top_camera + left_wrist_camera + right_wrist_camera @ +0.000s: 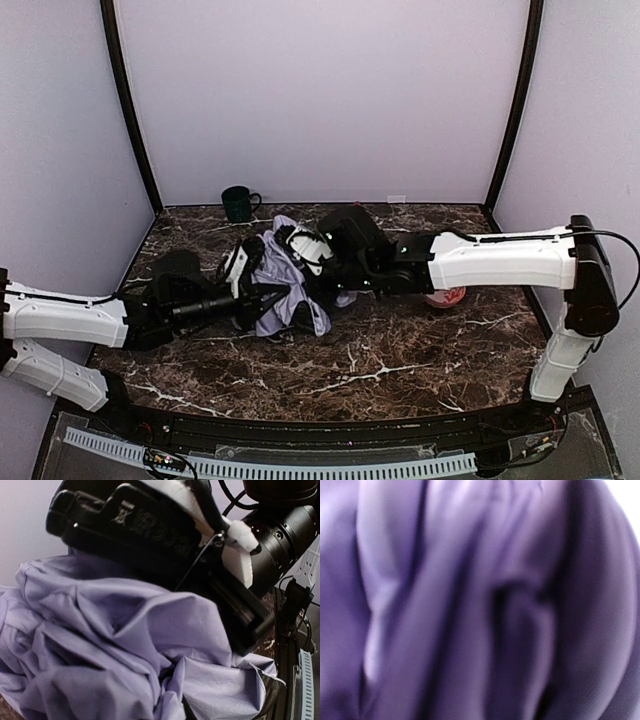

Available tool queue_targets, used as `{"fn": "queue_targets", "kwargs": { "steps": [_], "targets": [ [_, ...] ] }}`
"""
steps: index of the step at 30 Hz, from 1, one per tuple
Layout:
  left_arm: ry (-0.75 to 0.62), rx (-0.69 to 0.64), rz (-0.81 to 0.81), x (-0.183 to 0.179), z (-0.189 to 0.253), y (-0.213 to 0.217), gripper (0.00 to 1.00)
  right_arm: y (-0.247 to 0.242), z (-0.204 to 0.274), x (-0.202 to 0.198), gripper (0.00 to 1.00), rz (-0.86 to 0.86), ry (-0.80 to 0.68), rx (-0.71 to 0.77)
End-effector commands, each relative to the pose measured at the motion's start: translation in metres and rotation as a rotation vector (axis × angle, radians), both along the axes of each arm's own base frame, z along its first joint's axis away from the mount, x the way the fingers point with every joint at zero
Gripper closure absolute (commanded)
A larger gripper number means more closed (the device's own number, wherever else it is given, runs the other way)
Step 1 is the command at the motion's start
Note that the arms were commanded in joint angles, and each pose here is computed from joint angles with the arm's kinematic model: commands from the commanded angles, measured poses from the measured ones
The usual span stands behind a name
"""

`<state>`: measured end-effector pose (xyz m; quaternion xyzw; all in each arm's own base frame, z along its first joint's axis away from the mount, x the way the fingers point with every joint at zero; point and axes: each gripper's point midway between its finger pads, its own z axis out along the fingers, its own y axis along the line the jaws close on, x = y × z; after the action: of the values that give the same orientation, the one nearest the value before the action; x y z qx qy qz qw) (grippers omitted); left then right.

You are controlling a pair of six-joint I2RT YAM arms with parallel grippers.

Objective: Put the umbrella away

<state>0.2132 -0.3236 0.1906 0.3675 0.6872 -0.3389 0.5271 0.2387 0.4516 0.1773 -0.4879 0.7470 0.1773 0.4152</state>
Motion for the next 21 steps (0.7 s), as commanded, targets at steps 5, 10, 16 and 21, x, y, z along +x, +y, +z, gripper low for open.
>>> {"fn": "queue_targets", "kwargs": {
  "steps": [5, 10, 16, 21],
  "targets": [
    [-0.333, -0.198, -0.14, -0.023, 0.197, -0.01, 0.84, 0.013, 0.255, -0.038, 1.0, 0.233, -0.311, 0.463],
    [-0.359, -0.254, -0.17, -0.038, 0.228, 0.0, 0.82, -0.002, 0.281, -0.07, 1.0, 0.344, -0.352, 0.631],
    [-0.194, -0.224, -0.134, -0.027, 0.15, -0.005, 0.8, -0.003, 0.201, -0.06, 1.0, 0.249, -0.153, 0.499],
    [0.041, -0.212, -0.066, -0.019, 0.023, 0.001, 0.8, -0.025, 0.081, -0.062, 1.0, 0.153, -0.009, 0.442]
  ]
}}
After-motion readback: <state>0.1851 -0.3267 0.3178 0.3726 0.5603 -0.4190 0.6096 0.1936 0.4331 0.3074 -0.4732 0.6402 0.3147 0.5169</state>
